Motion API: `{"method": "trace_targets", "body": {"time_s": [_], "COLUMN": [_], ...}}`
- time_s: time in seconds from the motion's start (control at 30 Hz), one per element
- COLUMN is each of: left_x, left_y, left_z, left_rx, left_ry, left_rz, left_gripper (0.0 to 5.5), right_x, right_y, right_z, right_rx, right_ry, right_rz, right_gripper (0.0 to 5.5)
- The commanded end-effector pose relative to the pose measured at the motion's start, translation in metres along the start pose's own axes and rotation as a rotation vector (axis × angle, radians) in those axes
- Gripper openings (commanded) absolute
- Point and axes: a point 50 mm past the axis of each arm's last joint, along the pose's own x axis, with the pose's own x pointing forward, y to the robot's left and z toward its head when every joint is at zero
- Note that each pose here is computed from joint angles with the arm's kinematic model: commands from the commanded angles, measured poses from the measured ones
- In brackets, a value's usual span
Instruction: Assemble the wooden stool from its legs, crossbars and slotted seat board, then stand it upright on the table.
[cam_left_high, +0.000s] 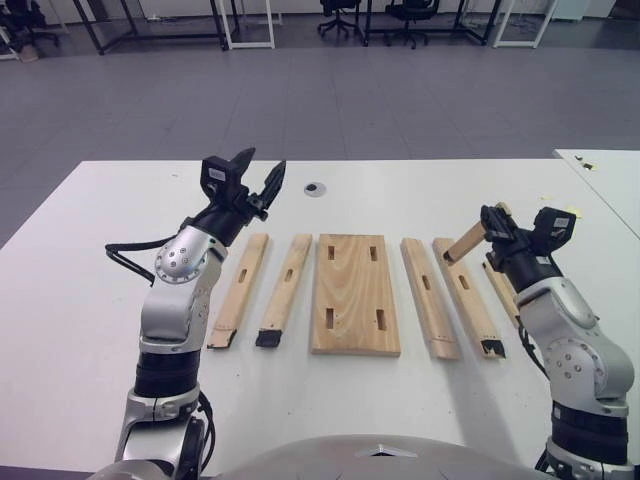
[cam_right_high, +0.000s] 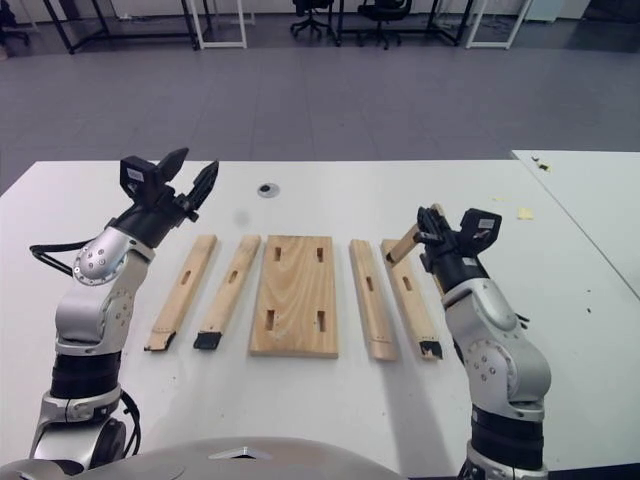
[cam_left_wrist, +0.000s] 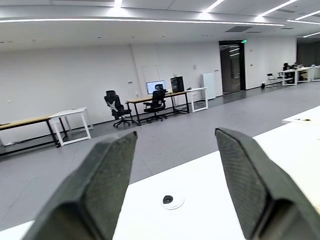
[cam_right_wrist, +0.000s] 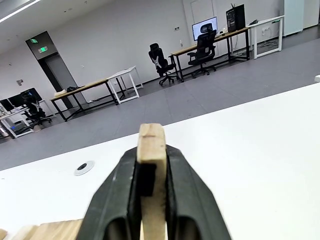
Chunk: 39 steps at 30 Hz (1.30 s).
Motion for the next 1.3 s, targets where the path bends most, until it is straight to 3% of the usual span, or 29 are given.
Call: {"method": "trace_targets", "body": {"time_s": [0.03, 0.33, 0.6, 1.1, 1.3], "left_x": [-0.004, -0.009, -0.006, -0.007, -0.006], "left_y": [0.002, 0.007, 0.008, 0.006, 0.008], "left_z": [-0.008, -0.016, -0.013, -0.016, -0.016], "left_rx": [-0.013, -0.011, -0.006, 0.068, 0.084], "left_ry": [0.042, 0.075, 0.074, 0.107, 0.107], "left_rz": [0.019, 0.045, 0.027, 0.010, 0.017], "left_gripper": [2.88, 2.88, 2.88, 2.88, 2.88], "right_x": [-0.007, -0.012, -0.016, -0.047, -0.042], "right_y": [0.007, 0.013, 0.017, -0.015, -0.011], "right_z": [-0.005, -0.027, -0.043, -0.110, -0.110], "right_rx": [0.028, 0.068, -0.072, -0.276, -0.265], "right_ry": [-0.001, 0.042, 0.022, 0.240, 0.230], "right_rz": [0.020, 0.025, -0.006, -0.042, -0.015], "right_gripper": [0.42, 0.42, 0.42, 0.42, 0.42]}}
